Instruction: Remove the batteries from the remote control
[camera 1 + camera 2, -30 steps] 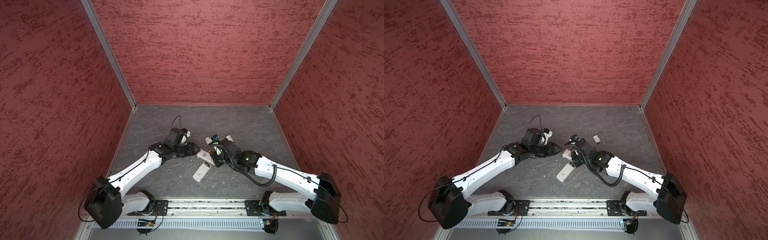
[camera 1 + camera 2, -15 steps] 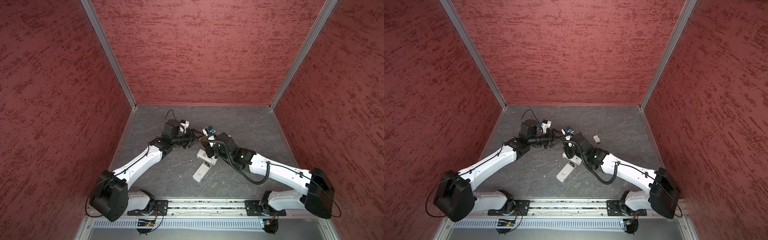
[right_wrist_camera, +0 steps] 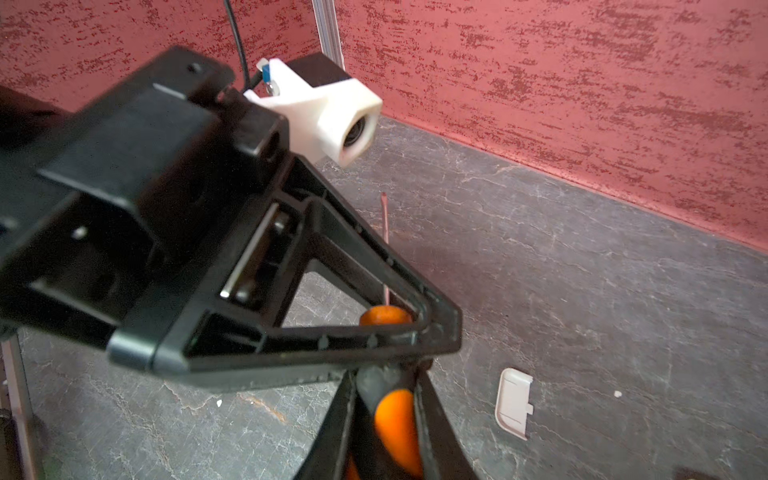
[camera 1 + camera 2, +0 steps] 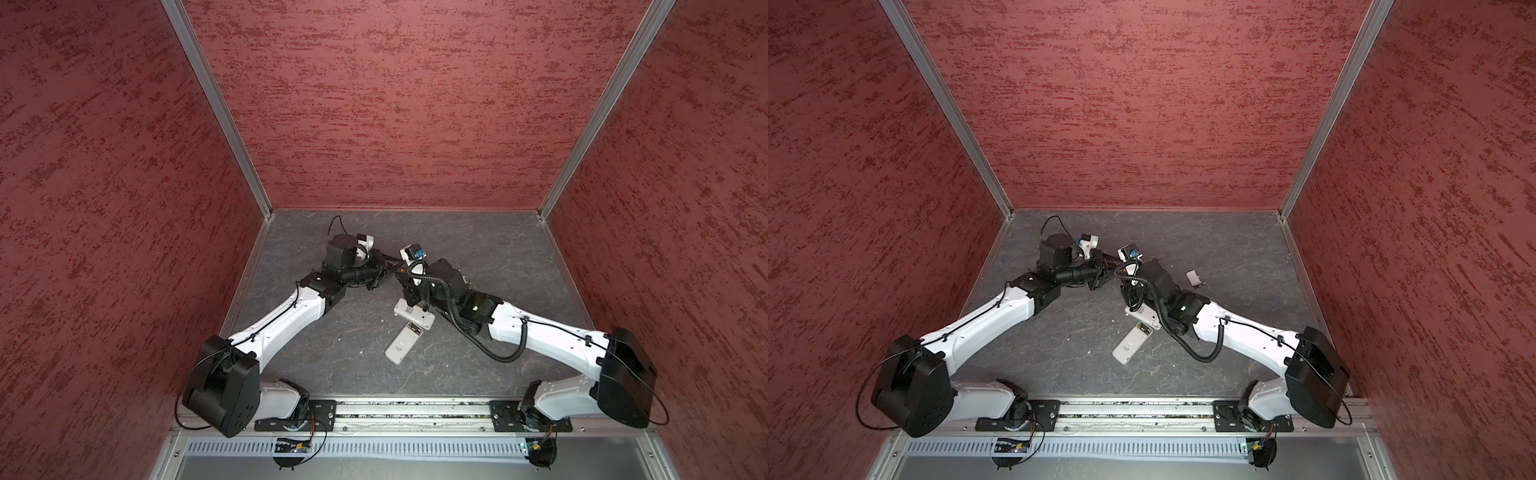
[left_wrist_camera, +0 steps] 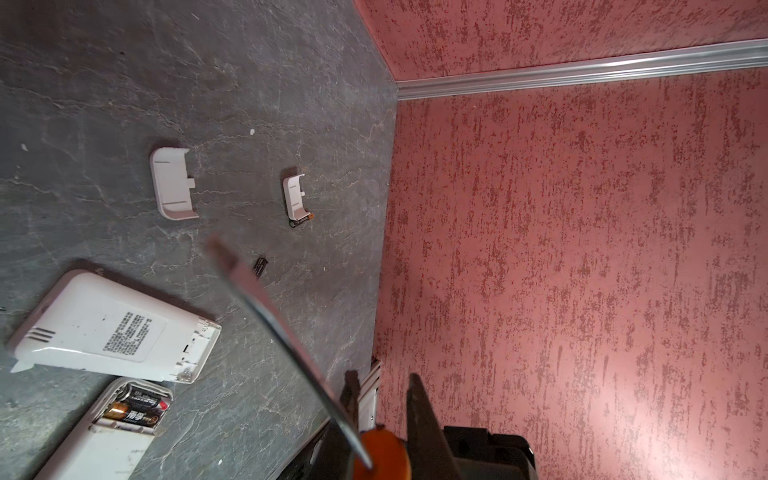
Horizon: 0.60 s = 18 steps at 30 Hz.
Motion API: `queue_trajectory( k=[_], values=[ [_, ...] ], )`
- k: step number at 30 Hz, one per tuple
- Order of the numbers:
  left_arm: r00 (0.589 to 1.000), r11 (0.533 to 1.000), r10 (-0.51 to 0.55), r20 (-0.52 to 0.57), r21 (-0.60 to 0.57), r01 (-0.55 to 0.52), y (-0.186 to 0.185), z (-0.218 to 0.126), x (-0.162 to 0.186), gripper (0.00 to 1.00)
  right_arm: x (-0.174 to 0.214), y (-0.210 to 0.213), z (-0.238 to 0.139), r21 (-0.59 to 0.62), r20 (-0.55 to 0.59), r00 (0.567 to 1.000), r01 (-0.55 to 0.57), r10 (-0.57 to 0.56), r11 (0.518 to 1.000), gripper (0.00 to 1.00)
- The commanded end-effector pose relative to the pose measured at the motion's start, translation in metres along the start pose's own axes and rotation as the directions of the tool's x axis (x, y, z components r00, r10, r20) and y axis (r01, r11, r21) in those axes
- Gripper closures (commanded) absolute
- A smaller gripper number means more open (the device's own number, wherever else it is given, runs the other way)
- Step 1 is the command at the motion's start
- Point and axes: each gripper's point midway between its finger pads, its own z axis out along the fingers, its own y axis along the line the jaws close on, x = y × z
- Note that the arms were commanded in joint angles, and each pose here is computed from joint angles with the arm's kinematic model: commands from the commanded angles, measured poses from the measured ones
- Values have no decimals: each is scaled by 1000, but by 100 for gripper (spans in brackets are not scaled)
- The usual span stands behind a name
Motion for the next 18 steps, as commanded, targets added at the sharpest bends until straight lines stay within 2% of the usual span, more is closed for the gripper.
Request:
queue_trajectory(
  k=[1,7,9,13,16,18],
  values=[
    [997,996,69,-19,66,-67,-15,4,5,100,-39,0,-1,8,115,992,-54,53,999,95],
    [994,984,95,45,147,-101,-33,0,-19,100,-62,3,-13,-36,176,972,-149,153,988,58],
    [992,976,107,72,184,-119,-42,-3,-30,100,-69,6,-18,-75,188,957,-209,219,975,50],
    [985,960,128,114,235,-152,-55,-8,-44,100,-77,5,-28,-133,211,906,-345,366,929,42],
    [982,948,134,136,270,-167,-61,-10,-50,100,-83,-4,-37,-181,238,836,-463,495,868,42],
    [977,931,145,157,312,-189,-68,-14,-52,100,-83,-15,-41,-213,245,769,-552,591,806,43]
  ],
)
